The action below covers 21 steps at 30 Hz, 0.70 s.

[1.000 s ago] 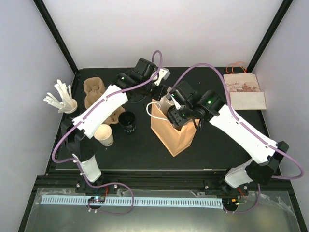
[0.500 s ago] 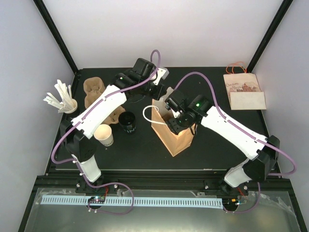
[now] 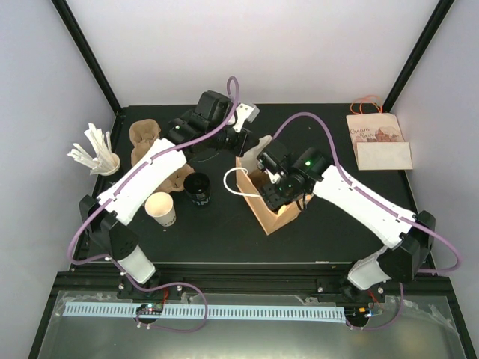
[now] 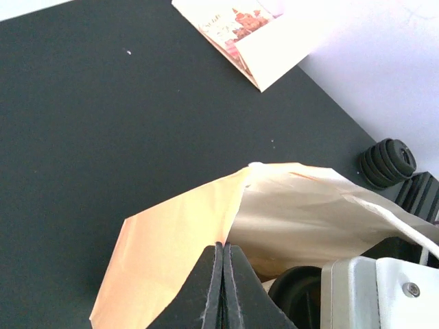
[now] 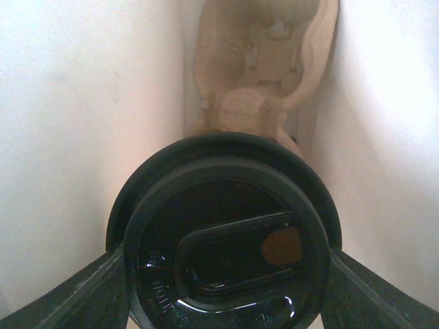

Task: Pack the takeout coffee

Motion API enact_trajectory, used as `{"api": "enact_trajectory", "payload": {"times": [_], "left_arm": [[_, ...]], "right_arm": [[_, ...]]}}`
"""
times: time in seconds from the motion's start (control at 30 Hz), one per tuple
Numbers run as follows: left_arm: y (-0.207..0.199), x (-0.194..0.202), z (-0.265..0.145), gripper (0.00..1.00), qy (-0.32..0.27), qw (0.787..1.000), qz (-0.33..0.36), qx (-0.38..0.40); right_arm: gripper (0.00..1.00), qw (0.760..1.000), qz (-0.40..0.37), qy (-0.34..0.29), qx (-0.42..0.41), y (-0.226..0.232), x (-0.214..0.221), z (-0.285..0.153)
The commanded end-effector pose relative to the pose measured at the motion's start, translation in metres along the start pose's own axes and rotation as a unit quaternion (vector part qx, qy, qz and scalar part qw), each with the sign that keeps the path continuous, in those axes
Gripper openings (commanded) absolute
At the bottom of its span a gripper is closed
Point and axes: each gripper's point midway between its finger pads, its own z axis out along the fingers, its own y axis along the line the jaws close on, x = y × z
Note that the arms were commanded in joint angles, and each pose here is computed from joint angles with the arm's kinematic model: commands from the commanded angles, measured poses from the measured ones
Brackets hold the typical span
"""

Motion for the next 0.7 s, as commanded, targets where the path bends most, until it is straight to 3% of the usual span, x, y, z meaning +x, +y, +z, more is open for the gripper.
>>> {"api": "enact_trajectory", "payload": {"times": [0.0,0.47,0.67], "left_arm": [[-0.018,-0.021,-0.020,0.01,-0.042,0.998,0.020,0.031],[-0.027,-0.017,-0.025,0.02,-0.035,0.998,0.010,0.051],[-0.029,-0.020,-0.029,0.02,-0.041,0.998,0.009,0.051]], "right_arm": [[0.48,1.000,0.006,-0.027,-0.010,0.006,-0.024,-0.018],[0.45,0.999,0.026,0.023,0.017,-0.001,-0.013,0.010],[0.45,1.000,0.018,-0.011,0.019,-0.007,-0.008,0.012]]}}
